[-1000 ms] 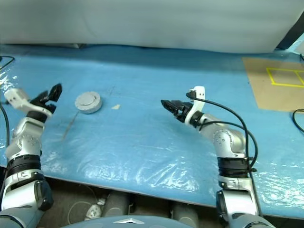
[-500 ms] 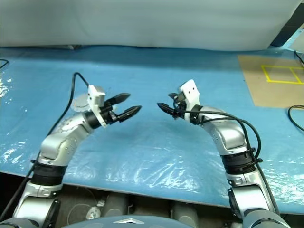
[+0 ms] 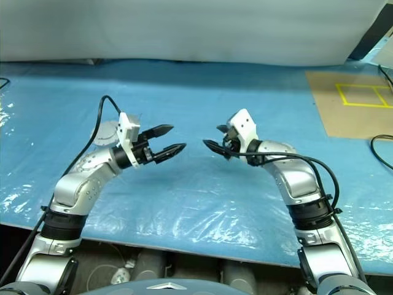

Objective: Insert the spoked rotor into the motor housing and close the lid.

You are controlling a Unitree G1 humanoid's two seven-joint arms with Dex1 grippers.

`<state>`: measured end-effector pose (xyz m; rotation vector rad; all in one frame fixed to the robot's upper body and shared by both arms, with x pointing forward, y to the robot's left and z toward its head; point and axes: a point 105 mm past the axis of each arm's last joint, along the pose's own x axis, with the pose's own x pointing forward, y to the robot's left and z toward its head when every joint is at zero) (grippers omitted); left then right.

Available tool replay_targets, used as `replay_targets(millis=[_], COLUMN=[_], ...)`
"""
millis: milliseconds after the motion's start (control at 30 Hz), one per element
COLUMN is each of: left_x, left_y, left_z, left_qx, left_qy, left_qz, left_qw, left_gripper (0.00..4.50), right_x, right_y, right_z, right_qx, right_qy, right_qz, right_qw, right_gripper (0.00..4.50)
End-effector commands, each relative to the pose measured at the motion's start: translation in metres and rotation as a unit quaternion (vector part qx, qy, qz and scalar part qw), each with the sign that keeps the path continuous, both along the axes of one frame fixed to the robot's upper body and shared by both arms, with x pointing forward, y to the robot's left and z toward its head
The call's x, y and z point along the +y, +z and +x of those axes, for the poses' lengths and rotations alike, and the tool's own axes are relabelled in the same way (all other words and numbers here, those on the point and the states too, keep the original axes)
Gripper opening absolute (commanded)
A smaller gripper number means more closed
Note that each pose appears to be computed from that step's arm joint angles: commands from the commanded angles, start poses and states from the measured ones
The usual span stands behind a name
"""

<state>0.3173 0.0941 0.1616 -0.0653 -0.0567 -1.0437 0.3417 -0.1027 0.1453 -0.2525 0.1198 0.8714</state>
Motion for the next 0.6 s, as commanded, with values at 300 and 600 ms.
replay_targets(millis=[300,600], left_x=[0.004,0.003], left_y=[0.007,0.006], left_z=[0.002,0.002], left_qx=[-0.015,-0.016], left_qy=[0.005,0.014], left_qz=[-0.002,-0.006], left_qw=[1.0,1.0], left_gripper=[4.46,4.46], right_x=[-0.001,0.007], right_y=[0.005,0.004], right_z=[0.005,0.001], right_qx=[-0.034,-0.028], right_qy=[-0.02,0.004], right_qz=[-0.018,-0.018], right_qw=[0.999,0.999], right_gripper=[3.42,3.42])
